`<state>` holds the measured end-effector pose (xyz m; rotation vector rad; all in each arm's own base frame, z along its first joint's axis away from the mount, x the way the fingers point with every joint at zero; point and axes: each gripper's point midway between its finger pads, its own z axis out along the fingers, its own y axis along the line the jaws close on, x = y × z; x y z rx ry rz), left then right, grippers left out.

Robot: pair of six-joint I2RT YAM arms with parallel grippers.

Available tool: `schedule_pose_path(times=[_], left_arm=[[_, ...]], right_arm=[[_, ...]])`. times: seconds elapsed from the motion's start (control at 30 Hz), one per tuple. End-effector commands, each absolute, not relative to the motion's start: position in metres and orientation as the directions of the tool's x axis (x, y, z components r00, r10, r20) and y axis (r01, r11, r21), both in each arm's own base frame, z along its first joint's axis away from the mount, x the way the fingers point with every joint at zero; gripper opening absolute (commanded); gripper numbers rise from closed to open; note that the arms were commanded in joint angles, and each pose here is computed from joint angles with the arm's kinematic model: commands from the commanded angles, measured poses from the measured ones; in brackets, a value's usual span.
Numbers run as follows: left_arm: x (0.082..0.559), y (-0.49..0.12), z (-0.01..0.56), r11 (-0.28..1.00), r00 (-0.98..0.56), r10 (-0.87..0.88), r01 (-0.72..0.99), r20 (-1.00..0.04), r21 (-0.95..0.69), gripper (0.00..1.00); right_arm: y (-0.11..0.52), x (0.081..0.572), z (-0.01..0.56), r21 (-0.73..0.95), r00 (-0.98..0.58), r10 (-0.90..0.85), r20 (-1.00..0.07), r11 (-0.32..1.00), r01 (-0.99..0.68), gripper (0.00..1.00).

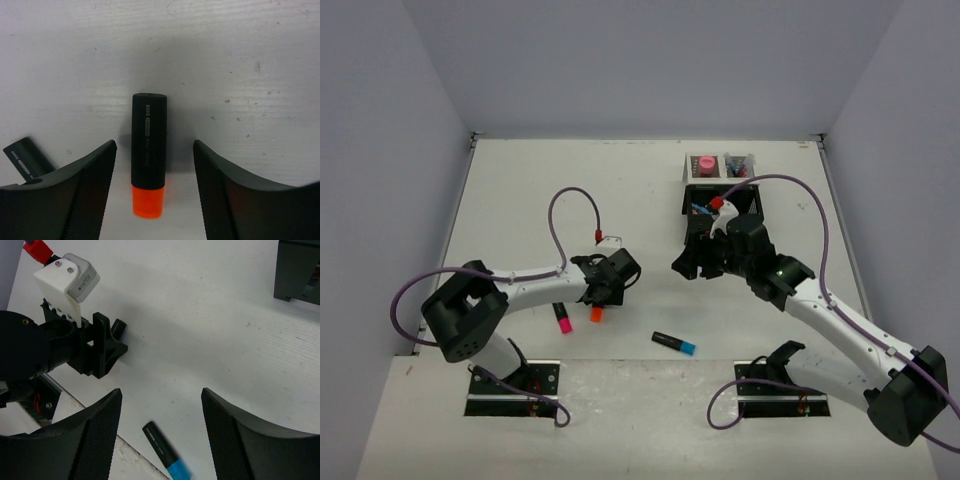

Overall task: Sort the stationery into containers
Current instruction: Pick up the pen from the center of the board.

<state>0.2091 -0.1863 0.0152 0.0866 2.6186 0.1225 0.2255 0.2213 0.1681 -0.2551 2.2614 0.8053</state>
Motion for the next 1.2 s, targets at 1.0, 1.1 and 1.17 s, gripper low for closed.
schedule_pose_path(times=[1.0, 1.1, 1.17], left_arm=[[0.227, -0.196, 0.086, 0.851, -0.674, -0.522, -0.369, -0.523, -0.374, 0.0], [0.228, -0.201, 0.112, 0.756, -0.607, -0.646, -0.426, -0.462, -0.497, 0.0], [0.227, -0.205, 0.12, 0.716, -0.593, -0.685, -0.442, -0.424, -0.54, 0.0]], right_arm=[[0.277, 0.179, 0.172, 0.645, -0.675, 0.158, -0.721, 0.509, -0.569, 0.74], [0.303, 0.165, 0.161, 0.638, -0.663, 0.147, -0.734, 0.482, -0.6, 0.76], [0.319, 0.159, 0.159, 0.633, -0.647, 0.151, -0.748, 0.455, -0.626, 0.77]])
